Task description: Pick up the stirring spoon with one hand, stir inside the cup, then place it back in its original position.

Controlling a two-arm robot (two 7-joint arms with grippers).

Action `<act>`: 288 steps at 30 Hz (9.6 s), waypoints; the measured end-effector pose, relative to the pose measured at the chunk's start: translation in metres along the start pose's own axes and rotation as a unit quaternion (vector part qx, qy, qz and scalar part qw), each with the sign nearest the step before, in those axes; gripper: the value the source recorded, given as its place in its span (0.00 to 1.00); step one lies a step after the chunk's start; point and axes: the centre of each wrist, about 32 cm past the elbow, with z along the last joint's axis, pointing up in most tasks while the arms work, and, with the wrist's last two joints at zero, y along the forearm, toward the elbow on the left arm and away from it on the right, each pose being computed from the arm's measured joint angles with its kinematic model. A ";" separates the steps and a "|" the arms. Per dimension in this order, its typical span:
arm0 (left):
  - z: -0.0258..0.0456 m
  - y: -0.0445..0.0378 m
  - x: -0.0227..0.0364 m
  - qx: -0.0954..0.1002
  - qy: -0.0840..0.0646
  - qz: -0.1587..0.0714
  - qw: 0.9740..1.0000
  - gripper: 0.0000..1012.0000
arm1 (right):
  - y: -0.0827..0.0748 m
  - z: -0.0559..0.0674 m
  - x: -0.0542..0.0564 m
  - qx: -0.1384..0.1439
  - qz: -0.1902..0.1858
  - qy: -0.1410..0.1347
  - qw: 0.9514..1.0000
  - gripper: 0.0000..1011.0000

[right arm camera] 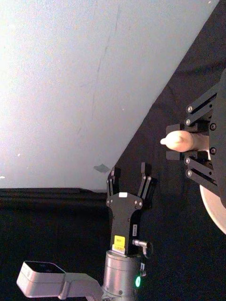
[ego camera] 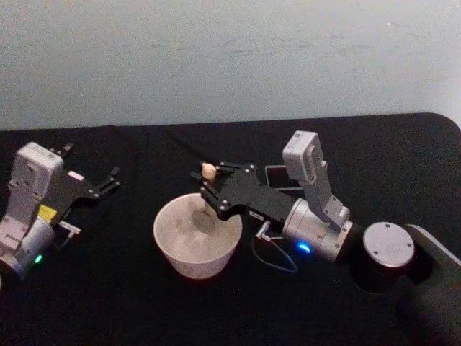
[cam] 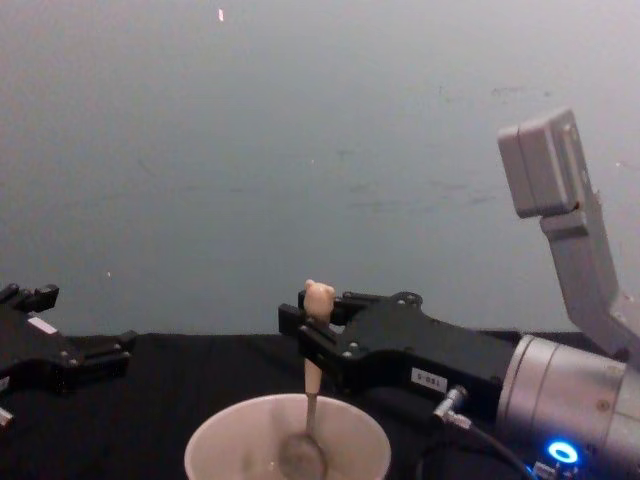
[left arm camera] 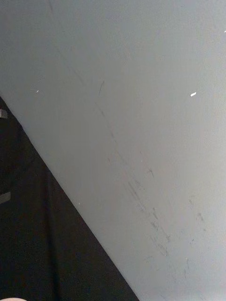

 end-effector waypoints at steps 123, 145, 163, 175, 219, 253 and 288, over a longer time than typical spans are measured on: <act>0.0000 0.0000 0.0000 0.000 0.000 0.000 1.000 0.99 | -0.075 0.043 0.007 -0.066 -0.161 0.078 0.982 0.21; 0.0000 0.0000 0.0000 0.000 0.000 0.000 1.000 0.99 | -0.077 0.035 0.005 -0.086 -0.172 0.088 0.977 0.21; 0.0000 0.0000 0.0000 0.000 0.000 0.000 1.000 0.99 | -0.077 0.035 0.005 -0.087 -0.172 0.087 0.977 0.36; 0.0000 0.0000 0.0000 0.000 0.000 0.000 1.000 0.99 | -0.077 0.035 0.005 -0.086 -0.172 0.087 0.978 0.72; 0.0000 0.0000 0.0000 0.000 0.000 0.000 1.000 0.99 | -0.100 0.009 0.030 -0.094 -0.309 0.008 0.946 0.99; 0.0000 0.0000 0.0000 0.000 0.000 0.000 1.000 0.99 | -0.100 -0.012 0.022 -0.132 -0.304 0.010 0.944 0.99; 0.0000 0.0000 0.0000 0.000 0.000 0.000 1.000 0.99 | -0.100 -0.012 0.022 -0.131 -0.304 0.011 0.944 0.99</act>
